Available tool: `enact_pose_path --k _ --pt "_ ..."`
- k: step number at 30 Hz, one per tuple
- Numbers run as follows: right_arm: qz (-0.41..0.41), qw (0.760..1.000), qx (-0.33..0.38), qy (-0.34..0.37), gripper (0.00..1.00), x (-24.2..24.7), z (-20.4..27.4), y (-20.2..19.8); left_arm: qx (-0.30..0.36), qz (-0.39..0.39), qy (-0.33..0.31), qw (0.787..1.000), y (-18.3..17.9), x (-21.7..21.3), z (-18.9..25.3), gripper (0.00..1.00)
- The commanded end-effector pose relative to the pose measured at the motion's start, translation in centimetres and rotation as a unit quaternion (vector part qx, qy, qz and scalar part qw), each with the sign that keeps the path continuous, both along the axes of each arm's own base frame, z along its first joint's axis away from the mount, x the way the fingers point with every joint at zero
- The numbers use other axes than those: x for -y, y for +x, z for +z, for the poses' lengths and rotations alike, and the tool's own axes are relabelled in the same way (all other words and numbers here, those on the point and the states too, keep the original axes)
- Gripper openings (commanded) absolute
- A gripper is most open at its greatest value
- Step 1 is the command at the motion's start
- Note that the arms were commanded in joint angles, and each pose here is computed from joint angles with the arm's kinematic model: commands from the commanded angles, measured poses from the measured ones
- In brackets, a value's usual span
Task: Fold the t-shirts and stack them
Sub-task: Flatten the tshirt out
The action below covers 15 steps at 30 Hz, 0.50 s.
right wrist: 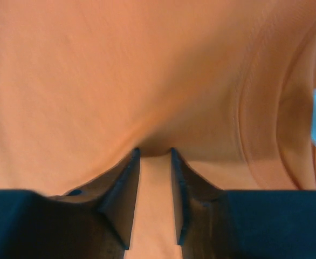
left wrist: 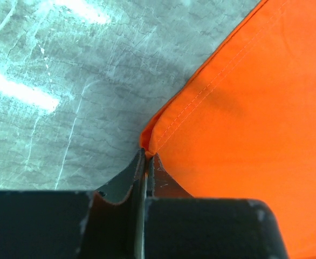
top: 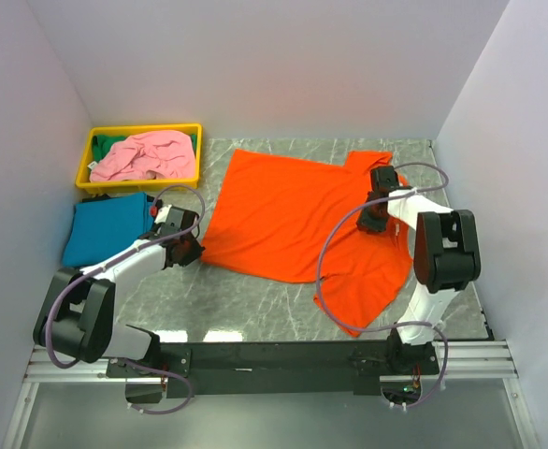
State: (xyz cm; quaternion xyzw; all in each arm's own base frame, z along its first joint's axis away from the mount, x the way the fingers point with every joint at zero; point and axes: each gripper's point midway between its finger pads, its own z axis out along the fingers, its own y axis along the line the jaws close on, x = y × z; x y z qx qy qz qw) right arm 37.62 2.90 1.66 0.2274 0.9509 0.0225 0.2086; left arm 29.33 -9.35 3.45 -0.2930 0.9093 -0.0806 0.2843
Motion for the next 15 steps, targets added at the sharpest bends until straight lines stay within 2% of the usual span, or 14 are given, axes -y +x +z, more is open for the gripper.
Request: enact_pose_path --k 1,2,7,12,14,15 --pt "-0.001 1.000 0.013 0.000 0.31 0.0 0.6 2.7 0.015 -0.003 -0.007 1.000 1.0 0.2 0.9 0.01" --pt "0.002 1.000 0.008 0.003 0.29 -0.1 0.5 2.8 0.015 -0.003 -0.009 1.000 1.1 0.3 0.9 0.01" --pt "0.011 1.000 0.005 0.004 0.05 -0.4 0.0 5.0 0.013 0.000 -0.011 1.000 1.8 0.2 0.9 0.01" --pt "0.021 1.000 0.004 0.000 0.04 -0.6 0.0 8.1 0.013 0.005 -0.019 1.000 3.3 0.1 1.1 0.01" --pt "0.024 1.000 0.007 -0.002 0.04 -0.7 0.3 10.4 0.007 0.001 -0.018 1.000 3.9 0.2 0.8 0.01" --pt "0.031 0.999 0.035 -0.003 0.04 -0.8 1.9 12.8 0.008 0.001 -0.016 1.000 4.7 0.2 1.1 0.01"
